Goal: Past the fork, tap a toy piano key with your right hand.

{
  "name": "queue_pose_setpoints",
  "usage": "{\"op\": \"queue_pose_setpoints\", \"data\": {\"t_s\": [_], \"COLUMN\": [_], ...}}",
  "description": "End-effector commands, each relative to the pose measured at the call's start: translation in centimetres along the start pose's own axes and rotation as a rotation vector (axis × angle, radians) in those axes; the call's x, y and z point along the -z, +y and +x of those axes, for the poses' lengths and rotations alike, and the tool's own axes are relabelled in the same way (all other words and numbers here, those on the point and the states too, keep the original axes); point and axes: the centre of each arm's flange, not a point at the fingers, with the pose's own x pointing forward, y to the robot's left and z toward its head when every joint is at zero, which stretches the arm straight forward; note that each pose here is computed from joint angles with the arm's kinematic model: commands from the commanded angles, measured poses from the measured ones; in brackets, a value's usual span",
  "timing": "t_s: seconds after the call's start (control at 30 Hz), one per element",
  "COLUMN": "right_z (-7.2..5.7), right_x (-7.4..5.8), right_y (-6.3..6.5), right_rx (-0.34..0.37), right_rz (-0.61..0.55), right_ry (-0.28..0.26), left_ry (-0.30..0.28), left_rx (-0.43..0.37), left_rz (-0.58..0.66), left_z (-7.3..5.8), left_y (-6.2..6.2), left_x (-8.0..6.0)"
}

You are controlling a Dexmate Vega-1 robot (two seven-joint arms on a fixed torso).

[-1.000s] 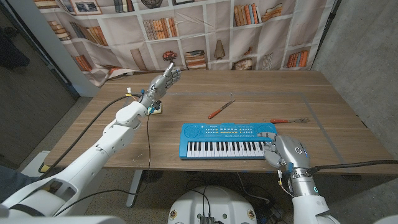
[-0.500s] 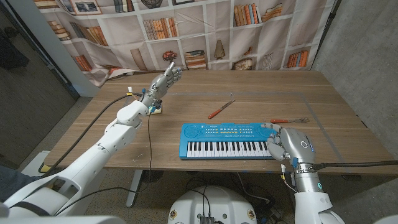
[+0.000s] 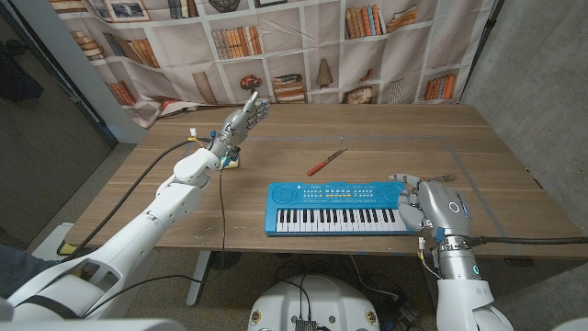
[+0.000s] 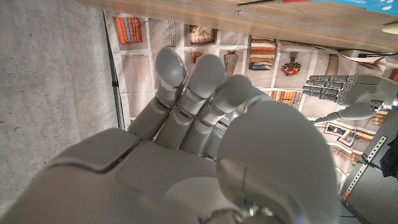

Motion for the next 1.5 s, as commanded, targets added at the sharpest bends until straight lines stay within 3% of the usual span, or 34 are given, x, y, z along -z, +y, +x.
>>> {"op": "queue_pose_setpoints", "data": {"t_s": [0.03,1.5], "right_z": [0.52,0.46], "right_x": [-0.12,-0.51], "right_y": [-0.64,-0.75], "right_rx": [0.045,0.114], "right_rz": [-0.005,-0.026], "right_ry": [-0.016,-0.050], "left_ry": [-0.005,-0.002], "left_rx": [-0.007,-0.017], "left_rz": [0.000,0.003], "left_z": [0.24,0.04], "left_y": [0.24,1.02], "left_x": [-0.05,0.04]}}
